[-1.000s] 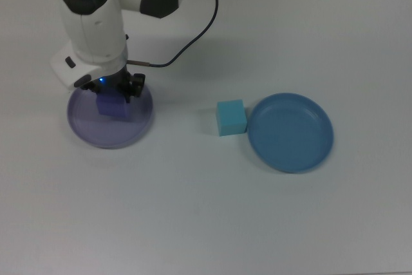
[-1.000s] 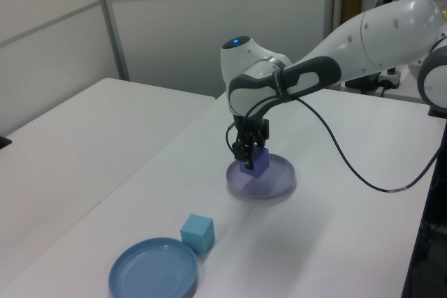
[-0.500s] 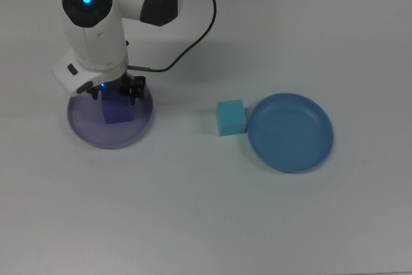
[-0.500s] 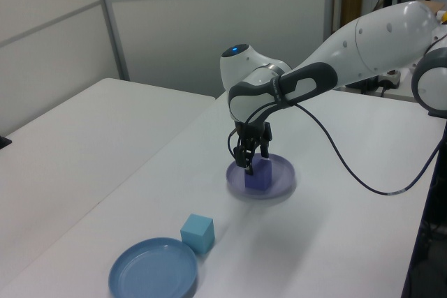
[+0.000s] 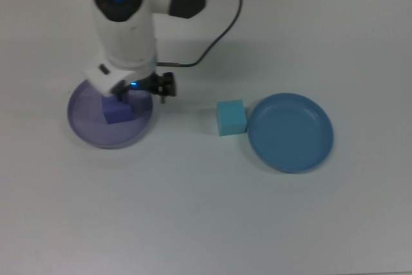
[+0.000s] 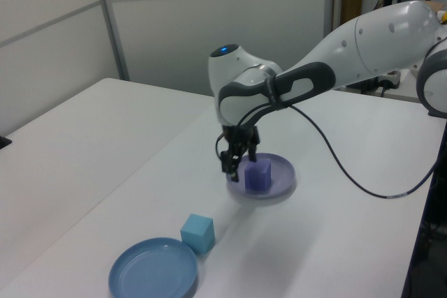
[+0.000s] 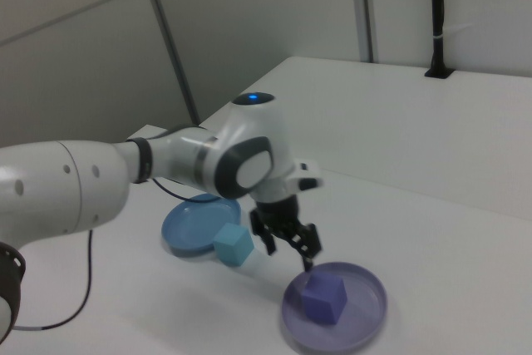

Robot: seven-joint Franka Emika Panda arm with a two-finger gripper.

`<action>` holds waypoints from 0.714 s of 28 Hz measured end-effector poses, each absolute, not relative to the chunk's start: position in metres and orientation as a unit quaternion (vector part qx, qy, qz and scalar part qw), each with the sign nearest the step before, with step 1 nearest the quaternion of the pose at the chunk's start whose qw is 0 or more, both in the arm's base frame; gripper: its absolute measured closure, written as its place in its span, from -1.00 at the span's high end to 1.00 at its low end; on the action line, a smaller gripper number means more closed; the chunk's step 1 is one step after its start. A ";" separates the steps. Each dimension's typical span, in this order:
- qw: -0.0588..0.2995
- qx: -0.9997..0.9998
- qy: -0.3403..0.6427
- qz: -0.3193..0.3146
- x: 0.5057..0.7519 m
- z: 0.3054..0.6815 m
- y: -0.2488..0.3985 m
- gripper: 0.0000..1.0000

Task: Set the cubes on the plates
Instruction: 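Open the gripper to release the purple cube and rise, then move the gripper over the light teal cube and lower it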

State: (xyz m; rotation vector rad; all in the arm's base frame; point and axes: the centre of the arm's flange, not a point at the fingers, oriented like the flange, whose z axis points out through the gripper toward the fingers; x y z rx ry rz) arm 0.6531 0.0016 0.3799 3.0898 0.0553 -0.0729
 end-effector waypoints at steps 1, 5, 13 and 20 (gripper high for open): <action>0.021 0.999 0.024 -0.023 0.653 0.380 0.013 1.00; 0.011 0.999 0.048 -0.019 0.651 0.384 0.056 1.00; -0.028 0.998 0.060 -0.004 0.653 0.401 0.099 1.00; -0.039 0.995 0.090 -0.005 0.646 0.396 0.141 1.00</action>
